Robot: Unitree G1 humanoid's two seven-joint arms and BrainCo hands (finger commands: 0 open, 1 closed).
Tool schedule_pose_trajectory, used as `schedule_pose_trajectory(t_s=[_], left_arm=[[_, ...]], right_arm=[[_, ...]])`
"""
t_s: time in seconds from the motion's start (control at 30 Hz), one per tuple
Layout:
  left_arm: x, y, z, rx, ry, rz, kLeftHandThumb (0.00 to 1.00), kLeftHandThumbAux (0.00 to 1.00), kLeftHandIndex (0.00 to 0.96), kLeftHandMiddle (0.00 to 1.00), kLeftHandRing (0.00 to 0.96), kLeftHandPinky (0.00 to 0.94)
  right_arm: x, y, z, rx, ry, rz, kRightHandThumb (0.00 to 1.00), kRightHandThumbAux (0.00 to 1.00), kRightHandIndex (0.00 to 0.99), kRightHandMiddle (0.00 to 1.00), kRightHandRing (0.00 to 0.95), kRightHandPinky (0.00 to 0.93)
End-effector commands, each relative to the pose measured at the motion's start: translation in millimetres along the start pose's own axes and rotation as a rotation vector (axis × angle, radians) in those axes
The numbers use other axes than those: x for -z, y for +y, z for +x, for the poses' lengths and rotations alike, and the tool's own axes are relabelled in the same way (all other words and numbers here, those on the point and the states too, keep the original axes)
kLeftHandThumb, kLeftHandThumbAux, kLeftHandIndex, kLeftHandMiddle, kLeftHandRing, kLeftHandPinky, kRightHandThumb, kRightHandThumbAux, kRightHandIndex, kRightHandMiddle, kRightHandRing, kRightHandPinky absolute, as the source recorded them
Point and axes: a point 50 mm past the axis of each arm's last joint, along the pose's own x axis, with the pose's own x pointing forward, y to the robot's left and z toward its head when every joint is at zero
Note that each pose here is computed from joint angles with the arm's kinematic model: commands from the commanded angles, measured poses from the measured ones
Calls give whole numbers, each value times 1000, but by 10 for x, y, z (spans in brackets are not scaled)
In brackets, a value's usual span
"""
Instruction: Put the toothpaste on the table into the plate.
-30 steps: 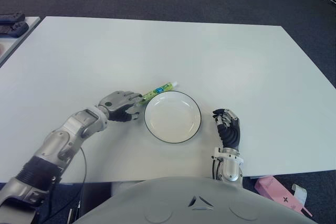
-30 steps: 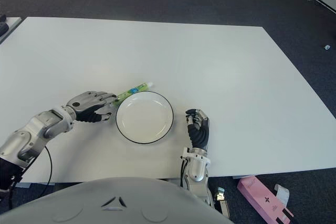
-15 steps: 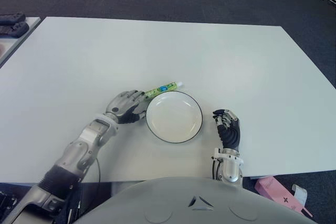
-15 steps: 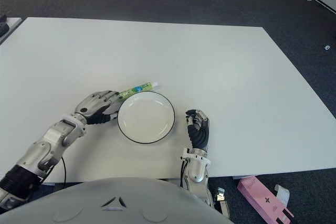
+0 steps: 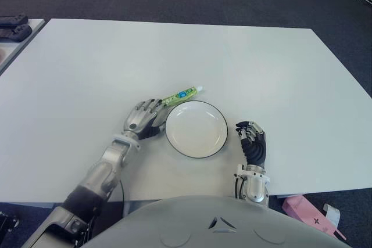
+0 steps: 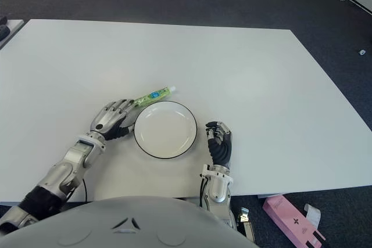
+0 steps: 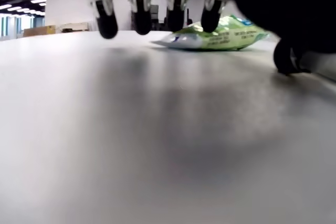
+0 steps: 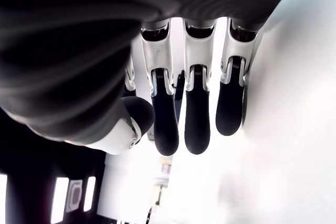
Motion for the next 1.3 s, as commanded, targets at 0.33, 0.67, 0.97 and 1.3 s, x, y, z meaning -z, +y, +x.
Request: schedule_pose_trajectory(t_s=[0.33, 0.67, 0.97, 1.3], left_arm=[[-84, -204, -20, -81, 41, -46, 462, 211, 0, 91, 82, 142], [-111, -151, -11, -80, 77, -135, 471, 265, 0, 56, 44, 101], [-110, -124, 19, -118, 102, -183, 491, 322, 0, 30, 46, 131], [-134, -83, 47, -194, 99, -207, 499, 338, 0, 31, 64, 162]], right_arm=[[35, -19, -32, -4, 23, 5, 702, 730, 425, 471, 460, 447], [38, -21, -39, -6, 30, 1, 701, 731, 424, 470, 458, 445], [37, -12, -42, -7, 32, 2, 701, 731, 424, 468, 454, 437], [37, 1, -37, -6, 38, 4, 703, 730, 425, 468, 458, 452]])
